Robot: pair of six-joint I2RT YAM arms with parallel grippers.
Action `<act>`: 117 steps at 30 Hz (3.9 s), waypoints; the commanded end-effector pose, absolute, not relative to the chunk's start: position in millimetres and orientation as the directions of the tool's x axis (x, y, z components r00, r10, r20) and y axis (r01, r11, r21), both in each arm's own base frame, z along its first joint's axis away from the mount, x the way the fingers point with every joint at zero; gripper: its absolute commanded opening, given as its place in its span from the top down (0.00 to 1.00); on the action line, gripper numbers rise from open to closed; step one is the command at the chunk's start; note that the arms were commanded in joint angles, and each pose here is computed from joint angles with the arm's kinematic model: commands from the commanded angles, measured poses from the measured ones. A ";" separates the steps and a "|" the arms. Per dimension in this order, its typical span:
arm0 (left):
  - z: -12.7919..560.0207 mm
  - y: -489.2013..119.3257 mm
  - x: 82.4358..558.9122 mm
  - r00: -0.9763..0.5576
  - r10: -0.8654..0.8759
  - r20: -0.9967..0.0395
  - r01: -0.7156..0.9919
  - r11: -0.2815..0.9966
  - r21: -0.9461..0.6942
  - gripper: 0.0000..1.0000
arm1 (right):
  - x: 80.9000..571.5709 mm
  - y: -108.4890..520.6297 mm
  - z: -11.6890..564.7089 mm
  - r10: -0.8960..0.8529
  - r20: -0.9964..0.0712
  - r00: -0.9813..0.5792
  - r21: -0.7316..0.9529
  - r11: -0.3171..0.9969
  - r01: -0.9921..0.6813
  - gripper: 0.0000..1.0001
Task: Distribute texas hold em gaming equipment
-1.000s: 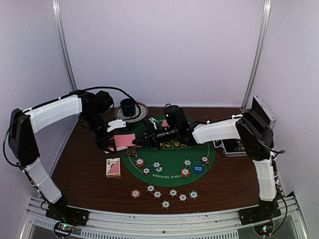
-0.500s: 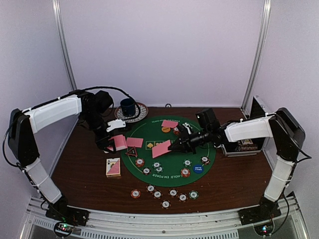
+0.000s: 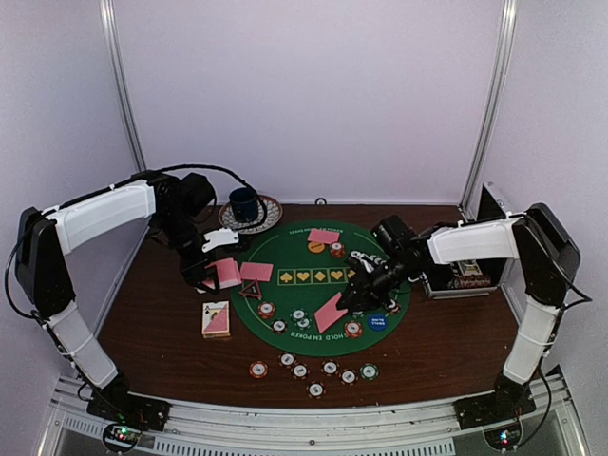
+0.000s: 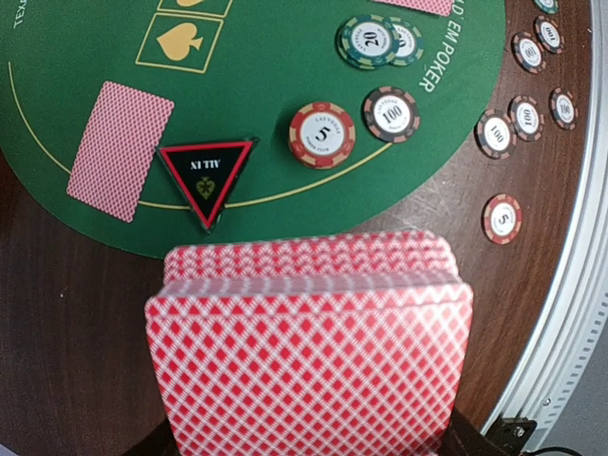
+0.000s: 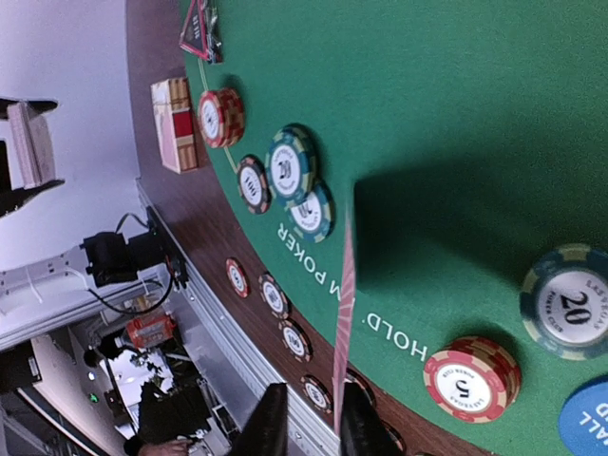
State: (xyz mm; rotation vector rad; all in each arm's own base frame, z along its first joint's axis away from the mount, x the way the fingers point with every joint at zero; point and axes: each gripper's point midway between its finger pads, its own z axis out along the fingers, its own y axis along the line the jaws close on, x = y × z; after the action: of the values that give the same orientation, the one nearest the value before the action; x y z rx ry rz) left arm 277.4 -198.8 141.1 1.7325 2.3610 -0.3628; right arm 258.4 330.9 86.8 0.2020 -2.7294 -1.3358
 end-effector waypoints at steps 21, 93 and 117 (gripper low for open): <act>169.5 -213.2 280.6 -0.295 0.870 -0.396 0.955 0.287 -0.080 1.00 | 304.8 382.4 203.2 -0.043 -0.274 -0.961 0.856 0.445 -0.264 0.24; 180.2 -220.4 283.3 -0.304 0.850 -0.430 0.951 0.295 -0.091 1.00 | 314.7 543.2 144.5 -0.103 -0.073 -0.992 0.964 0.246 -0.096 0.28; 165.8 -213.6 282.3 -0.306 0.869 -0.390 0.951 0.297 -0.085 1.00 | 300.6 523.3 219.4 -0.110 -0.159 -0.981 0.975 0.141 -0.174 0.63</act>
State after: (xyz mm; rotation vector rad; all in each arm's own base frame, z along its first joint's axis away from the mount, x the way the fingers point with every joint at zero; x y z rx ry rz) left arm 279.6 -212.5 158.5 1.6564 2.3495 -0.4520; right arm 303.1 530.0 186.9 0.2642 -2.4400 -1.9953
